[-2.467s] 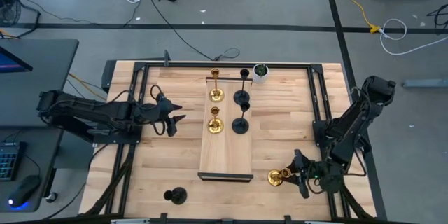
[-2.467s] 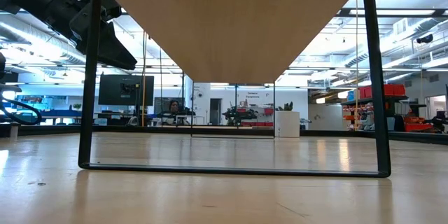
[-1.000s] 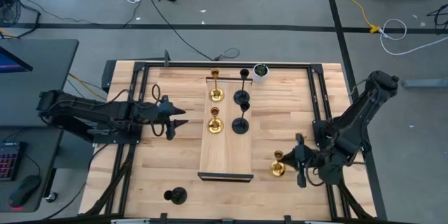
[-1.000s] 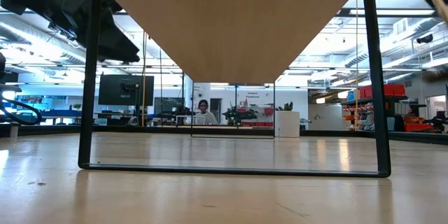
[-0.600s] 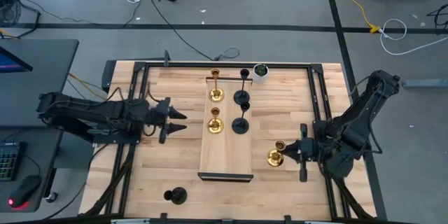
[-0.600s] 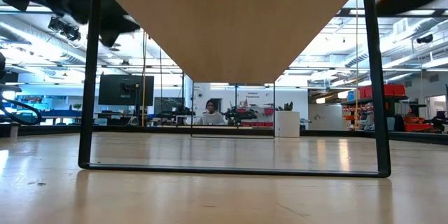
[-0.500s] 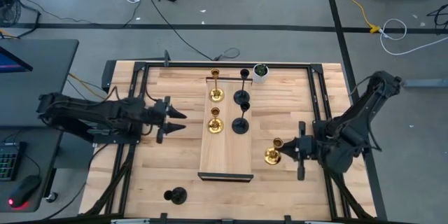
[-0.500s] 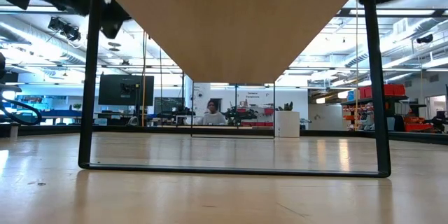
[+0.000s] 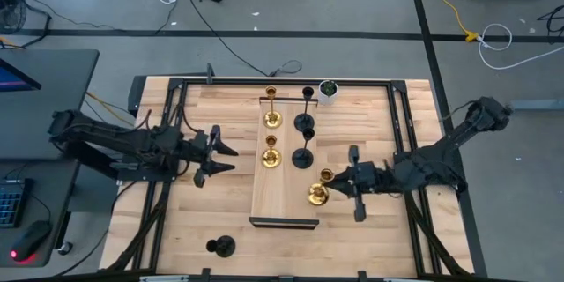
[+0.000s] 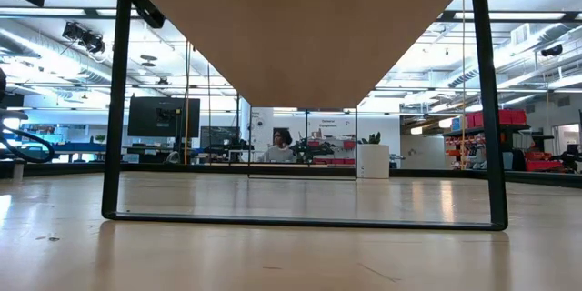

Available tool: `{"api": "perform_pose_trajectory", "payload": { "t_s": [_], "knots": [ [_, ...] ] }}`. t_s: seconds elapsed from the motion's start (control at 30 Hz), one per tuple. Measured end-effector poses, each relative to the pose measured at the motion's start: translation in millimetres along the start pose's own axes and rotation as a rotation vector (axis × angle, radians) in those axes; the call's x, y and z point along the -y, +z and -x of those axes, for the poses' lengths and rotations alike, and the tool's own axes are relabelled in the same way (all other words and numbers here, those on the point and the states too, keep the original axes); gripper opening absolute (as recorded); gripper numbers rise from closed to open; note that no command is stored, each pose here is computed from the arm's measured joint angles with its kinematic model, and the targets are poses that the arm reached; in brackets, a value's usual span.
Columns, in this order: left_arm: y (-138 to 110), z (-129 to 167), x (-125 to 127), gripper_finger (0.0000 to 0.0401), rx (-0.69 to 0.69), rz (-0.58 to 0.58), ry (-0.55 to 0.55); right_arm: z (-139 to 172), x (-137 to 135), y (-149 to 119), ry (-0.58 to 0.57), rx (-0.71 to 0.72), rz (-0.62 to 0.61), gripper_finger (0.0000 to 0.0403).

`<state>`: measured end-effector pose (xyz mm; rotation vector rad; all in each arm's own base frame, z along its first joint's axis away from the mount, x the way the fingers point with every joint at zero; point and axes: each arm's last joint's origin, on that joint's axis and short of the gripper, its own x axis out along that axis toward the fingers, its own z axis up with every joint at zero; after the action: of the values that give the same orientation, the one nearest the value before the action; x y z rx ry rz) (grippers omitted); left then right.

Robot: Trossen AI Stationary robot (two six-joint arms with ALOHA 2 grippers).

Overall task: Pick & Place candle stick holders
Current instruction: Put the gold candle holder on the shelf

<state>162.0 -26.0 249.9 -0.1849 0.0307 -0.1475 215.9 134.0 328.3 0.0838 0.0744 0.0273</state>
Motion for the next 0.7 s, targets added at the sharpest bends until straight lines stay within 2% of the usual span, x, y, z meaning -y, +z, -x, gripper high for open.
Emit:
{"api": "perform_pose_trajectory", "payload": {
  "t_s": [0.33,0.43,0.7],
  "knots": [
    [-0.5,-16.5,12.4,0.0197,0.075,-0.039,-0.069,-52.0,16.4,-14.6,0.102,0.046,-0.006,0.0001],
    [-0.5,-20.7,12.3,0.0197,0.098,-0.037,-0.06,-65.6,20.5,-18.3,0.153,0.08,-0.01,0.0001],
    [-4.8,-32.6,11.4,0.0197,0.126,-0.034,-0.029,-114.8,27.1,-15.8,0.194,0.026,0.057,0.0001]
  ]
}}
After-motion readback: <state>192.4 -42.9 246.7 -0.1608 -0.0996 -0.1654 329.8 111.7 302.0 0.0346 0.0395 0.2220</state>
